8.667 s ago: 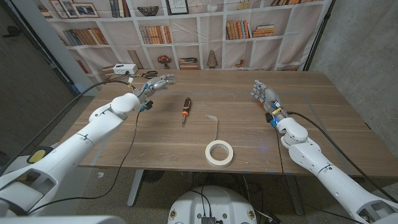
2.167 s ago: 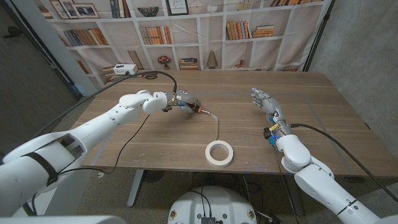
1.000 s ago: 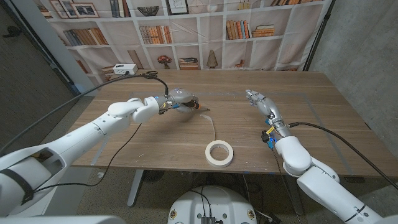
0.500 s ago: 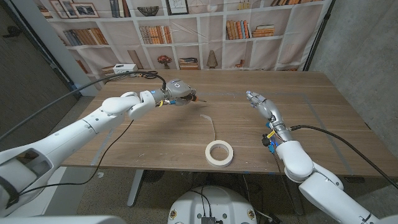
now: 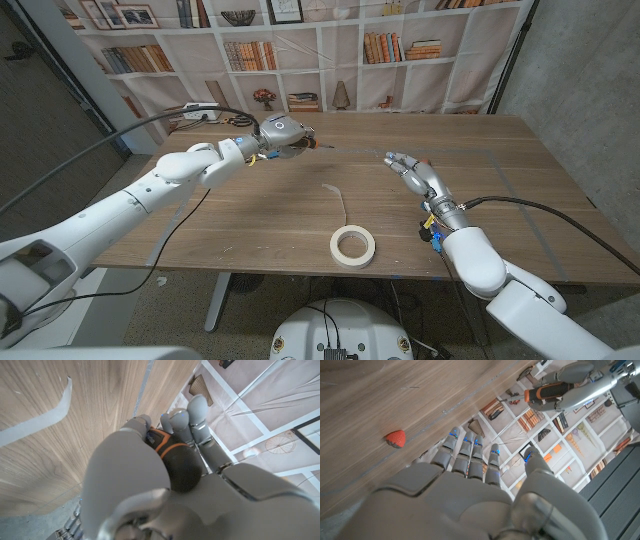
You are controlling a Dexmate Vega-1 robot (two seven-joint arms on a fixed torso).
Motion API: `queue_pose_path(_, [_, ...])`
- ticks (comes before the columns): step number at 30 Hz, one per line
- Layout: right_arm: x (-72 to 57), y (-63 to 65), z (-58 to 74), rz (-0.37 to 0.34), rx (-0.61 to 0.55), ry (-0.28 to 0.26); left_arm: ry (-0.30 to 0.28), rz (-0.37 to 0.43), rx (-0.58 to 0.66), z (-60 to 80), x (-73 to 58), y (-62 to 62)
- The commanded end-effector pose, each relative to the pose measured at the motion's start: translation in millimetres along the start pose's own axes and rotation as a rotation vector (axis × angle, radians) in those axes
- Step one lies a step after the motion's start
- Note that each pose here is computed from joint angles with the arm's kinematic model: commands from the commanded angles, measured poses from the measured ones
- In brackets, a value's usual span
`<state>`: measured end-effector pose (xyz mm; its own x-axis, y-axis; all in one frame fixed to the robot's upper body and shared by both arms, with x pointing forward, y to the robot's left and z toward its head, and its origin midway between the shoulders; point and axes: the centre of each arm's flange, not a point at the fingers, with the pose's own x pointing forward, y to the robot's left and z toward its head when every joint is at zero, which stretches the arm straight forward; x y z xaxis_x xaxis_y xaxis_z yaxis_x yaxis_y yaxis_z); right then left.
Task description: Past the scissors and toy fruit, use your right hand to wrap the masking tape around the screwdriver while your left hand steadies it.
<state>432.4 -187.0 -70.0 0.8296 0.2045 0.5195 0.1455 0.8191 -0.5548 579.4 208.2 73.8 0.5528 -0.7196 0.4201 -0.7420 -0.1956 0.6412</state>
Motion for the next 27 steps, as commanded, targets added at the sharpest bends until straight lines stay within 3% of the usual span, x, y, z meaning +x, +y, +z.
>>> queue_pose_path(1, [-21.6,17.6,22.8,0.090,-0.190,0.082,0.026,0.086,-0.061,1.1,-2.5,8.3])
queue_pose_path(6, [-30.6,26.2,27.6,0.126,-0.242,0.118,0.033,0.111,-0.087,1.6,-5.9,6.4])
queue_pose_path(13, [-42.4,44.1,40.9,0.158,-0.402,0.156,0.062,0.153,-0.174,-0.6,-13.2,5.0])
queue_pose_path(23, [-58.3,61.8,49.5,0.210,-0.481,0.176,0.101,0.173,-0.241,-2.2,-16.6,6.4])
queue_pose_path(27, [-65.8,63.4,50.0,0.207,-0.516,0.199,0.105,0.177,-0.252,-0.8,-15.5,7.1])
